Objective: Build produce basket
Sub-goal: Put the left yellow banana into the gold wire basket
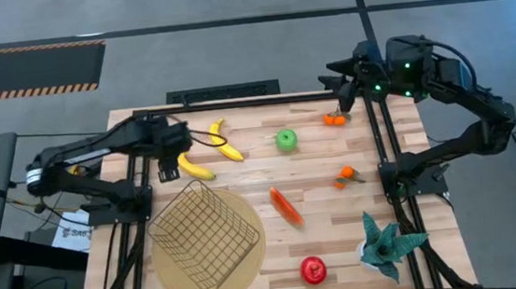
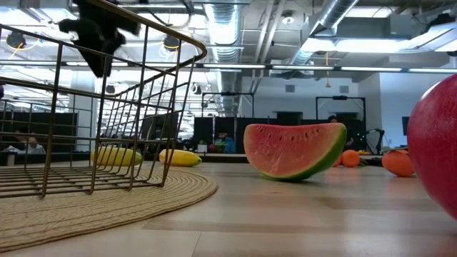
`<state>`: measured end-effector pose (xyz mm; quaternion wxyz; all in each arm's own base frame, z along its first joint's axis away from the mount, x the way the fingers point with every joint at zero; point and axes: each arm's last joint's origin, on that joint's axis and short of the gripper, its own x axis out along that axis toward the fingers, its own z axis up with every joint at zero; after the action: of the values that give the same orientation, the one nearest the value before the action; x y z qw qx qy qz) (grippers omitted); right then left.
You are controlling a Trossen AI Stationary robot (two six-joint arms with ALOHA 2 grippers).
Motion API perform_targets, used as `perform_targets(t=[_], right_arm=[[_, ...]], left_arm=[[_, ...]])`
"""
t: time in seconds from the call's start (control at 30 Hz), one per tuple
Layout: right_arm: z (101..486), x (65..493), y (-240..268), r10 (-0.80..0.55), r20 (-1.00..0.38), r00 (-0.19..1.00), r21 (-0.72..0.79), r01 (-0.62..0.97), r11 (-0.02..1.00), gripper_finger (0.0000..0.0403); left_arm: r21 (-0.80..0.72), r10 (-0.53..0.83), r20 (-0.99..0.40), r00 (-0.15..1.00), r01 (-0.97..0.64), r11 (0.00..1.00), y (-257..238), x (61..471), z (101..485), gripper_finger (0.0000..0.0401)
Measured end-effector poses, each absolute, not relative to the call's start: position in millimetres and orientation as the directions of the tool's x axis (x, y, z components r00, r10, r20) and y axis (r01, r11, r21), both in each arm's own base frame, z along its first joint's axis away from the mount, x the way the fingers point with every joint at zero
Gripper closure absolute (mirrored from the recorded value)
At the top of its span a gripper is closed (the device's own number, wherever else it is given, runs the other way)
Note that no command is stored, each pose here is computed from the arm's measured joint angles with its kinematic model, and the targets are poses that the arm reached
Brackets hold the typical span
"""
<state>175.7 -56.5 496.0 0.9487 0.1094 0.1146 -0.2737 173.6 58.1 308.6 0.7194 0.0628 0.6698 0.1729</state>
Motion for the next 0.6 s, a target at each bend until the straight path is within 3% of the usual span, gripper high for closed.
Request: perform_targets(t=[0.2,0.33,0.6], right_arm=[[498,174,-49,-0.443,-0.295,0.847,0.147,0.498,0.855,0.0163],[496,174,-45,-0.422,-0.311,0.851,0.142,0.481,0.865,0.0163],[494,175,-40,-0.397,-0.331,0.856,0.136,0.459,0.878,0.0163]], left_arm=[[0.121,0.120,-0.993,-0.008,-0.063,0.991,80,195,285,0.0217],[0.067,0.068,-0.998,0.011,-0.036,0.997,97,205,274,0.0234],[0.075,0.034,-0.993,-0.112,-0.379,0.923,141,205,245,0.0237]])
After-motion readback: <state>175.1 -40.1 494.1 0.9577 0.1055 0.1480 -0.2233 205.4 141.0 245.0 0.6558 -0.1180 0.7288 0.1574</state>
